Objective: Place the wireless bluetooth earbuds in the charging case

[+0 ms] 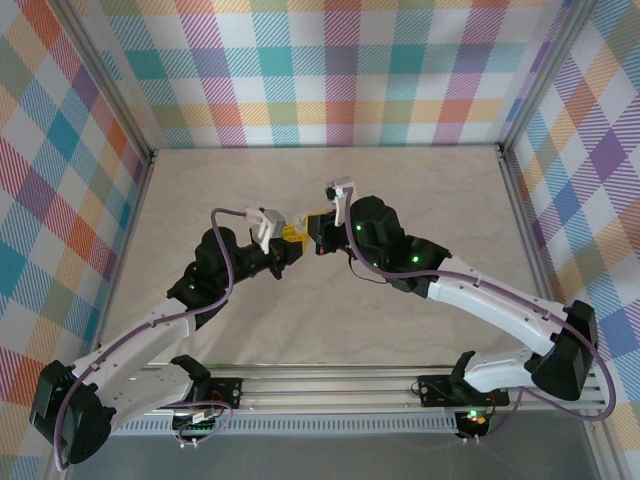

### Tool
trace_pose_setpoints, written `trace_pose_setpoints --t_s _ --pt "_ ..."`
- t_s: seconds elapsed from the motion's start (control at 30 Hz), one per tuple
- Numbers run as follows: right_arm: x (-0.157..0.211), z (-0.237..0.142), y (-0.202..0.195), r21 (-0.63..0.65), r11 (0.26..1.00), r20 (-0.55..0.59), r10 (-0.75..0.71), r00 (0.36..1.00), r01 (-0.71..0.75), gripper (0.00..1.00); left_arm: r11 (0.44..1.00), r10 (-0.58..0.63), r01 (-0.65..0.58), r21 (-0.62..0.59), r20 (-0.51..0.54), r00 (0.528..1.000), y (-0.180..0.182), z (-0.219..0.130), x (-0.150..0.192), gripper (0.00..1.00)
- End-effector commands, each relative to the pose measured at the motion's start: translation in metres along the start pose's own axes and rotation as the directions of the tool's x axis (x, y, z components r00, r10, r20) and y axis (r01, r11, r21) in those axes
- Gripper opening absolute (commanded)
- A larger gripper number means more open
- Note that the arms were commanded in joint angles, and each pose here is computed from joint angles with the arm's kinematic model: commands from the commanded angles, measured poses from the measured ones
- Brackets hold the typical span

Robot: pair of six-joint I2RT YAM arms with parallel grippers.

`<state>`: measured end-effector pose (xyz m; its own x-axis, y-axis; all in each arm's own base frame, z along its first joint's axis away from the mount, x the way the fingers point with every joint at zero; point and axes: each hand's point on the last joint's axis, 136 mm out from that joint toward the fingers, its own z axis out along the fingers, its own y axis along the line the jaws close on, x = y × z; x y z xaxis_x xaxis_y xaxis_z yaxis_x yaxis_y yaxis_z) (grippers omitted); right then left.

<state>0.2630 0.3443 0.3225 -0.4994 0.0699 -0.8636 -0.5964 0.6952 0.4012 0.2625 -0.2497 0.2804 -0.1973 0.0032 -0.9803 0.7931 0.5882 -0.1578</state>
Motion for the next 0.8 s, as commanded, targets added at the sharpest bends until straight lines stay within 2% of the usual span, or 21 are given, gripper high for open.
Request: trace_pose_setpoints --t_s 0.0,0.43,0.77 --pt "-0.003 0.002 0.009 -0.021 1.000 0.003 0.016 1.000 -0.016 0.08 1.000 0.017 -0.017 0.012 0.034 0.999 -0.005 0.000 -0.013 0.00" --pt "0.023 0.001 -0.003 0.046 0.998 -0.063 0.036 0.997 -0.033 0.08 1.000 0.015 -0.015 -0.003 0.044 0.999 -0.003 -0.002 -0.019 0.00" --pt "0.033 0.009 -0.001 0.044 0.998 -0.108 0.052 0.993 -0.048 0.14 1.000 0.015 -0.016 0.015 0.048 0.999 -0.007 -0.001 -0.021 0.00"
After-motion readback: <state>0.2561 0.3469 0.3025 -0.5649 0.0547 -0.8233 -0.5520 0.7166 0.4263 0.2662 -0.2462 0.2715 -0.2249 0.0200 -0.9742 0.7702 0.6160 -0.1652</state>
